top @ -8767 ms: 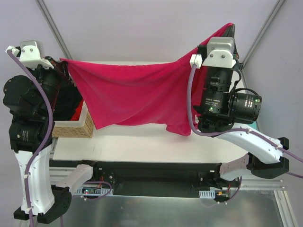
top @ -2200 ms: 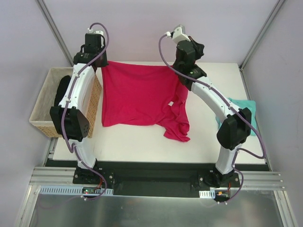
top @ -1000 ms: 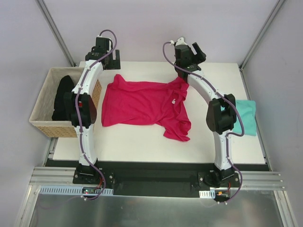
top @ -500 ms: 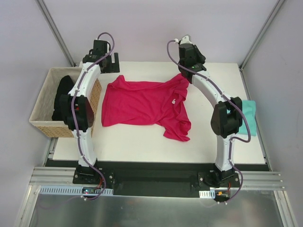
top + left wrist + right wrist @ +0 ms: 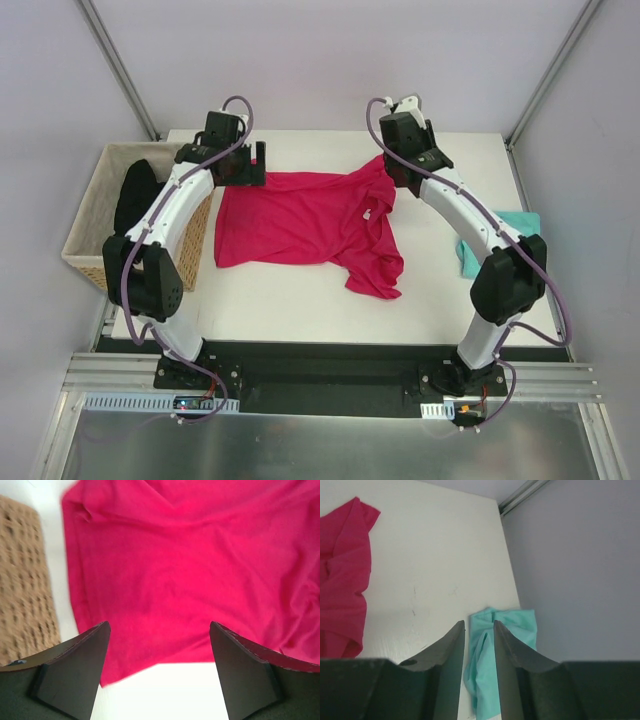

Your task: Fold and stack the t-shirts

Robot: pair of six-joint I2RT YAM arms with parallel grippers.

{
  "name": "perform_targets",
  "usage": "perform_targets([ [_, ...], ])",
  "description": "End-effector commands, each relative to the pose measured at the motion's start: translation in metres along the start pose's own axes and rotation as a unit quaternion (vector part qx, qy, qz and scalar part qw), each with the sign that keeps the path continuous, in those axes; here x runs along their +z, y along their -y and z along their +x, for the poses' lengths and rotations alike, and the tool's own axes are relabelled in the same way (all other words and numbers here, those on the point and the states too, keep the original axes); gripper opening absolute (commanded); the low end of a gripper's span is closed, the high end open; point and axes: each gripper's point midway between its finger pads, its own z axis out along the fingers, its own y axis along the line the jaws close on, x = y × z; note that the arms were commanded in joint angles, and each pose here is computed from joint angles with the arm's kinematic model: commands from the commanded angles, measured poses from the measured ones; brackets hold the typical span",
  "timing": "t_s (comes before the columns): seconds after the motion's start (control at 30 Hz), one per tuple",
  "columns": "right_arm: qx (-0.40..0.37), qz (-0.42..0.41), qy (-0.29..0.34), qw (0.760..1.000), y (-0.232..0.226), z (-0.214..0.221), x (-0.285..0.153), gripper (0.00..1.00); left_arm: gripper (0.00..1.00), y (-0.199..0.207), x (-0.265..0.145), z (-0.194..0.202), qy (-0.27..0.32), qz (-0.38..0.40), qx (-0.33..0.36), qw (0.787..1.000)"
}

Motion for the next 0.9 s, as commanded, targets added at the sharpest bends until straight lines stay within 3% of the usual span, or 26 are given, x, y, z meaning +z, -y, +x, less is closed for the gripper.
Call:
perform_targets([
  [0.0, 0.068, -0.049, -0.050, 0.995, -0.021, 0.034, -0.014, 0.31, 0.79, 0.013, -0.027, 0.010, 0.010, 0.016, -0.010, 1.000],
  [0.27, 0.106, -0.164, -0.115, 0.974, -0.087, 0.085, -0.029, 0.30, 0.77, 0.020, -0.050, 0.018, 0.027, 0.010, -0.010, 1.000],
  [0.47, 0.093, -0.220, -0.125, 0.963, -0.130, 0.087, -0.053, 0.26, 0.76, 0.022, -0.053, 0.021, 0.029, 0.010, -0.009, 0.999],
  [0.87, 0.049, -0.276, -0.129, 0.951, -0.192, 0.096, -0.106, 0.30, 0.74, 0.030, -0.053, 0.018, 0.031, 0.015, -0.001, 0.999],
])
